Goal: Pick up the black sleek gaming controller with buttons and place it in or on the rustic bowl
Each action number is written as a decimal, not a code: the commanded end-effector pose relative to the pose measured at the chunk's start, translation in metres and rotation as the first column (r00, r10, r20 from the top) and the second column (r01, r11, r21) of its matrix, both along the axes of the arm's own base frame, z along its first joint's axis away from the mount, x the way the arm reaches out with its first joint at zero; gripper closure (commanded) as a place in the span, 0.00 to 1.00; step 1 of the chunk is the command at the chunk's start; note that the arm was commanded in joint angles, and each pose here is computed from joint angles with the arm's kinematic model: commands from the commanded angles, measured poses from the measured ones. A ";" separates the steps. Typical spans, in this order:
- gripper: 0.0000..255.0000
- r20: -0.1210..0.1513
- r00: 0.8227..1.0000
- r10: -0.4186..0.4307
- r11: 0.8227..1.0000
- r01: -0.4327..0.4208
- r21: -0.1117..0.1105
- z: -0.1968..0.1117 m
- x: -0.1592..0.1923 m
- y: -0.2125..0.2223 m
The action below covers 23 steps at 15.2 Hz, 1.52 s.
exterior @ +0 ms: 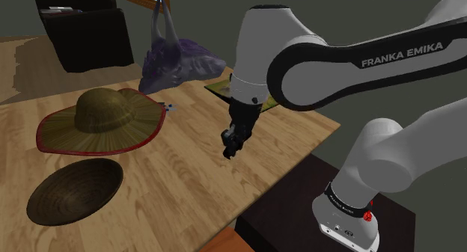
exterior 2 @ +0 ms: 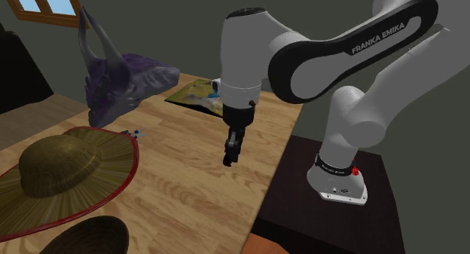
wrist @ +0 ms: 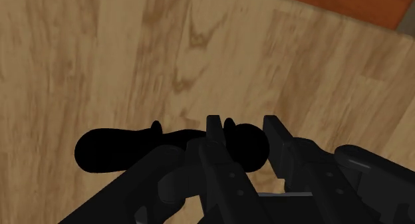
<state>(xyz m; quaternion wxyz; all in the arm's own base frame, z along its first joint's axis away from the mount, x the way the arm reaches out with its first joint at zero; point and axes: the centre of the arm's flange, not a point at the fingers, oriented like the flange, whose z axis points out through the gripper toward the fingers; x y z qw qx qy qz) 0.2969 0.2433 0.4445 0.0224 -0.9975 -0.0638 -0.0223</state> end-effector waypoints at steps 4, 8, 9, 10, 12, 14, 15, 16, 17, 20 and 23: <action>1.00 0.000 1.000 0.000 1.000 0.000 0.000 0.026 -0.001 0.001; 1.00 0.000 1.000 0.000 1.000 0.000 0.000 0.034 0.011 0.024; 1.00 0.000 1.000 0.000 1.000 0.000 0.000 0.034 0.017 0.036; 1.00 0.000 1.000 0.000 1.000 0.000 0.000 0.034 0.023 0.048; 1.00 0.000 1.000 0.000 1.000 0.000 0.000 0.034 0.035 0.071; 1.00 0.000 1.000 0.000 1.000 0.000 0.000 0.034 0.047 0.095; 1.00 0.000 1.000 0.000 1.000 0.000 0.000 0.034 0.053 0.107; 1.00 0.000 1.000 0.000 1.000 0.000 0.000 0.034 0.059 0.119; 1.00 0.000 1.000 0.000 1.000 0.000 0.000 0.034 0.065 0.130; 1.00 0.000 1.000 0.000 1.000 0.000 0.000 0.035 0.083 0.166; 1.00 0.000 1.000 0.000 1.000 0.000 0.000 0.035 0.101 0.201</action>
